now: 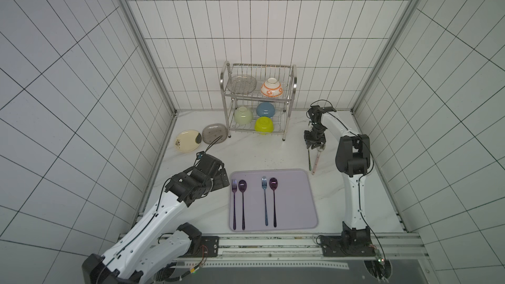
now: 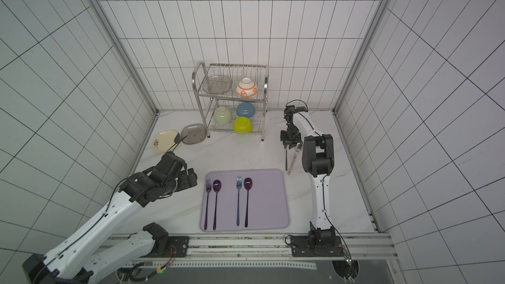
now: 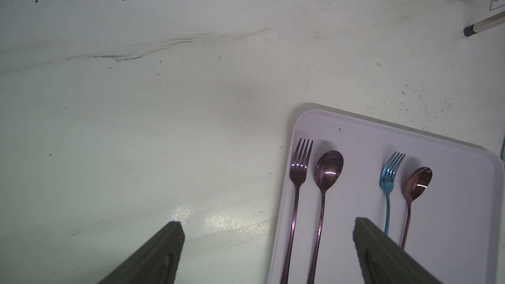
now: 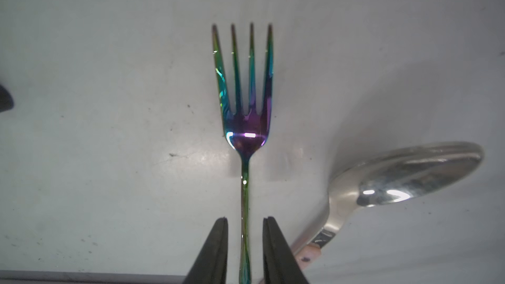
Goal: Set the spoon and fork side by side
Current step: Pick up the fork at the center of the board, then place the fork on the tray.
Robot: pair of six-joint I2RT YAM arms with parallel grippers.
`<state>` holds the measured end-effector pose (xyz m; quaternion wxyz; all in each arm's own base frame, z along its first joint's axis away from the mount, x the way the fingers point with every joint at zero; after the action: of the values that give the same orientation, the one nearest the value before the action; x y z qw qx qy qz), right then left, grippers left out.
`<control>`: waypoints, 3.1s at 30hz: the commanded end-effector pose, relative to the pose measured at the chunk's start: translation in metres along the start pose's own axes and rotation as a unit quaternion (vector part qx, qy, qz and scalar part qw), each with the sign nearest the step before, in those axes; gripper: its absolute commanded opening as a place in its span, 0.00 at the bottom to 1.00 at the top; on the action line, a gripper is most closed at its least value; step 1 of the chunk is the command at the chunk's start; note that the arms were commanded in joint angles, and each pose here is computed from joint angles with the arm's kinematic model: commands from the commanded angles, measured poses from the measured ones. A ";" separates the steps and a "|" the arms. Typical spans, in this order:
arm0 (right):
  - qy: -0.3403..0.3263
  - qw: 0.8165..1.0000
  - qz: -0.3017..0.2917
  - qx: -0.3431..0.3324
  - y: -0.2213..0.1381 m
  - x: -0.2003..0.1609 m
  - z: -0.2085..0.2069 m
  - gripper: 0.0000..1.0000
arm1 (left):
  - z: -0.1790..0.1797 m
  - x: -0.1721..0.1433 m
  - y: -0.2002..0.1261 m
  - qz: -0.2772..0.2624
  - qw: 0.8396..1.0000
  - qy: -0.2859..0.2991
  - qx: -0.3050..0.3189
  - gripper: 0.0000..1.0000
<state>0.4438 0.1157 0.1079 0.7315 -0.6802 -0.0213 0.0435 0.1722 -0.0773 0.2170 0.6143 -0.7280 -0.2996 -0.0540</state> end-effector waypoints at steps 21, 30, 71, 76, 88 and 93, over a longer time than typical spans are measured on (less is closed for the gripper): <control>0.022 0.998 0.063 -0.017 0.048 -0.004 0.003 0.02 | 0.000 0.003 -0.003 -0.011 1.000 -0.003 0.004 0.98; -0.010 0.999 0.020 -0.038 0.002 -0.004 0.000 0.00 | 0.001 0.003 -0.003 -0.015 1.000 -0.006 0.003 0.98; 0.019 1.000 -0.019 0.003 -0.014 -0.219 0.104 0.00 | -0.006 -0.001 -0.011 -0.013 0.998 0.011 -0.055 0.98; -0.004 1.000 -0.012 -0.027 0.005 -0.229 0.123 0.00 | -0.007 -0.001 -0.011 -0.009 0.998 0.015 -0.062 0.98; -0.027 0.997 0.001 -0.077 0.021 -0.250 0.119 0.00 | -0.009 -0.003 -0.014 -0.010 0.997 0.021 -0.070 0.98; -0.030 0.996 0.009 -0.082 0.027 -0.255 0.119 0.00 | -0.009 -0.004 -0.014 -0.011 0.997 0.023 -0.070 0.98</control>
<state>0.1834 0.2151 0.1015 0.6856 -0.7236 -0.0449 0.0662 0.1636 -0.0849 0.2274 0.5751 -0.7619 -0.2857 -0.0851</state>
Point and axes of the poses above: each gripper's point midway between its finger pads, its own y axis out along the fingers, its own z axis along the line the jaws close on, x = y × z, the point moved 7 cm from there along -y, back along the fingers, and after that the axes turned 4 degrees about -y, right-handed, at the moved point
